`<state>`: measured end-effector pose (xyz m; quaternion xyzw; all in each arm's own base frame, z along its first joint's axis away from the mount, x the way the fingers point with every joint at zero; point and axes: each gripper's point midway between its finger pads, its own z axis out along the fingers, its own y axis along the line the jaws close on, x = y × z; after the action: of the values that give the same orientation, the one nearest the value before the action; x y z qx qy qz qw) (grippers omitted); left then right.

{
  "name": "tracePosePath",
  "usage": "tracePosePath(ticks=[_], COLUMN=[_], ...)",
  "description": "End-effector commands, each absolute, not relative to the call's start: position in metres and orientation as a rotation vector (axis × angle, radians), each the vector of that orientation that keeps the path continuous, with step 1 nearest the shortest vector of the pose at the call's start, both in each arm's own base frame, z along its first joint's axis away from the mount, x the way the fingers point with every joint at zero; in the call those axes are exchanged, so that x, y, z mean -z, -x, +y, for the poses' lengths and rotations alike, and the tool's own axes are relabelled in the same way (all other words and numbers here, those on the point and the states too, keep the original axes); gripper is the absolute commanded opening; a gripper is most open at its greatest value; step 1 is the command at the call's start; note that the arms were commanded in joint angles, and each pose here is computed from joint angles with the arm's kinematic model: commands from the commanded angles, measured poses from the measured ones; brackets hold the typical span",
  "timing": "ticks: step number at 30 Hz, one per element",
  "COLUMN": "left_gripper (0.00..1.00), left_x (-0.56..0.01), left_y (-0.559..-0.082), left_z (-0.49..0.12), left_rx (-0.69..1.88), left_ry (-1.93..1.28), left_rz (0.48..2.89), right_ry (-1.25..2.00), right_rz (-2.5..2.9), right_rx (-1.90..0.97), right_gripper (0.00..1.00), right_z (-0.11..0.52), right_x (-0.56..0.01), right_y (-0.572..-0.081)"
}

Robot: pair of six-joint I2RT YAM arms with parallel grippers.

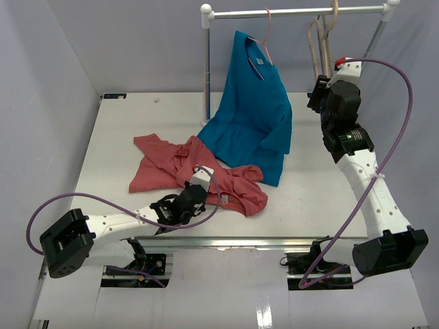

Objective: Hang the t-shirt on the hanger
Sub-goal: Pick up the hanger from the clothesline.

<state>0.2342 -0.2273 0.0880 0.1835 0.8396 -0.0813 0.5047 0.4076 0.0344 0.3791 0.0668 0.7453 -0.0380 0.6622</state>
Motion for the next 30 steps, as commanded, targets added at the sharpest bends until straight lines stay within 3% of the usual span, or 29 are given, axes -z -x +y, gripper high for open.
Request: tracePosePath(ticks=[1,24,30], left_gripper=[0.00,0.00,0.00], left_x=[-0.106,-0.103,-0.104], left_y=[-0.238,-0.237,-0.237], left_z=[-0.234,-0.238,-0.239], left_rx=[0.237,0.241,0.243], left_ry=[-0.418,-0.441,-0.444], left_rz=[1.984,1.999,1.999], right_ry=[-0.156,-0.127,-0.139], right_rz=[1.657,1.654,1.657], right_rx=[0.028,0.053,0.052], right_gripper=[0.53,0.47,0.37], right_z=[0.042,0.049,0.050], right_x=[-0.390,-0.401,-0.402], right_y=[-0.411,-0.447,-0.455])
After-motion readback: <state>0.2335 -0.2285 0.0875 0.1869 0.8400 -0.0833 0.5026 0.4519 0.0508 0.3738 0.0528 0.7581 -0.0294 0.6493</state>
